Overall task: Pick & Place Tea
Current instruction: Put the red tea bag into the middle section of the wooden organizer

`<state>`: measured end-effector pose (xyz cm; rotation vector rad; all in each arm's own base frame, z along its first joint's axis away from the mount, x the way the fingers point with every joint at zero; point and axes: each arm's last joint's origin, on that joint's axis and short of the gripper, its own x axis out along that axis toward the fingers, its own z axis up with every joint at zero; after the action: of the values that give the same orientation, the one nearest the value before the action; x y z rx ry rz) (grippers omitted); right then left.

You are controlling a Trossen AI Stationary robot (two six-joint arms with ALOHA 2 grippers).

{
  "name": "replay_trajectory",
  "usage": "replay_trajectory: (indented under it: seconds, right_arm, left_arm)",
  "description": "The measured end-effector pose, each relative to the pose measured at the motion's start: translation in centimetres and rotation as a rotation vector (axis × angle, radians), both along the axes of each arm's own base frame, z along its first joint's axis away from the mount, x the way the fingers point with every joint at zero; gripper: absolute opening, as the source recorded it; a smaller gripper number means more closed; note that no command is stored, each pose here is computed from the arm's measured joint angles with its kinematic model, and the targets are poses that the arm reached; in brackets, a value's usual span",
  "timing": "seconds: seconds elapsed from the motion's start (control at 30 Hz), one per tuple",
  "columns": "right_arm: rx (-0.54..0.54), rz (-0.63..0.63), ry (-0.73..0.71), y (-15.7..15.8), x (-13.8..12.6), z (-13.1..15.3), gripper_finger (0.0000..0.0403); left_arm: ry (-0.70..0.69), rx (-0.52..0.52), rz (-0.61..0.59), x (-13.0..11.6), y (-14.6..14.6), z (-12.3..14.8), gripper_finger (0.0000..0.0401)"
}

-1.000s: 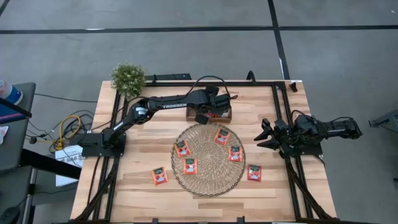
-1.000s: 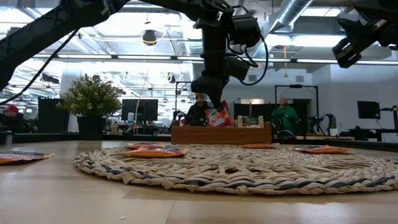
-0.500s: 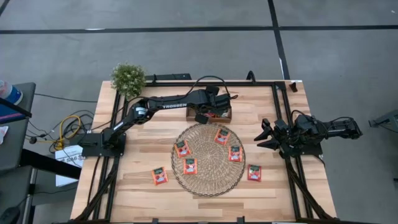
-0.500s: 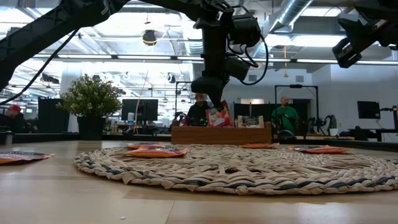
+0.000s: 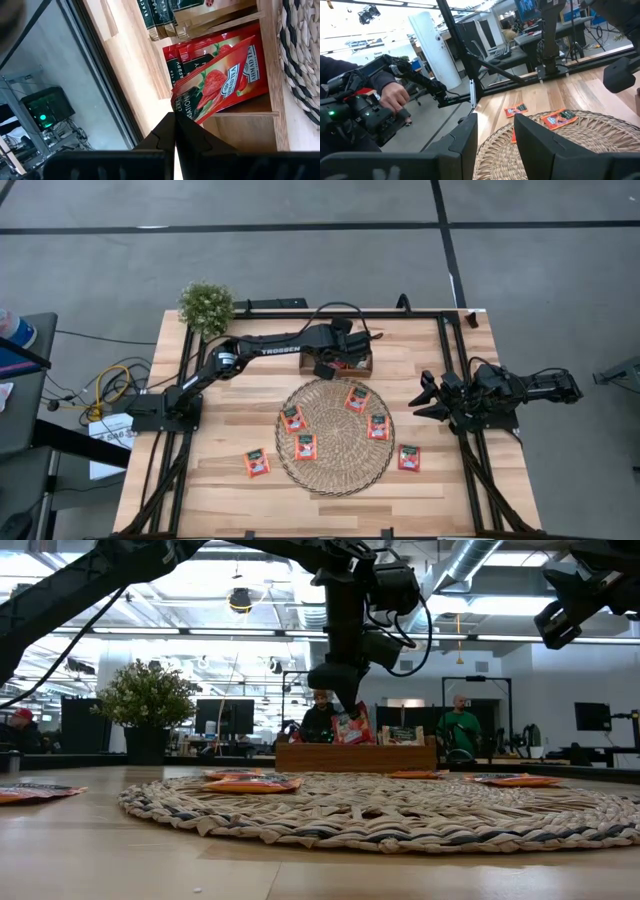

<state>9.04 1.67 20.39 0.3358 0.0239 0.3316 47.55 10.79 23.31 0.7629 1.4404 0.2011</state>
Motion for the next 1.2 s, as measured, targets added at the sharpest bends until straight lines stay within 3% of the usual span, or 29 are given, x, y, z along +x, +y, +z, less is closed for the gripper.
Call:
replay_trajectory:
  seconds: [0.57,0.97,1.07,1.2]
  right_arm:
    - [0.000,0.000,0.000,0.00,0.00,0.00,0.0121]
    - [0.000,0.000,0.000,0.00,0.00,0.00,0.0121]
    - [0.000,0.000,0.000,0.00,0.00,0.00,0.0121]
    - [0.000,0.000,0.000,0.00,0.00,0.00,0.0121]
  left_arm:
    - [0.002,0.004,-0.010,0.10,-0.44,0.01,0.0002]
    - [-0.011,0.008,-0.021,0.27,-0.41,0.06,0.0077]
    - [-0.021,0.060,-0.004,0.39,-0.26,0.20,0.0087]
    - [0.002,0.211,0.039,0.39,-0.24,0.51,0.0090]
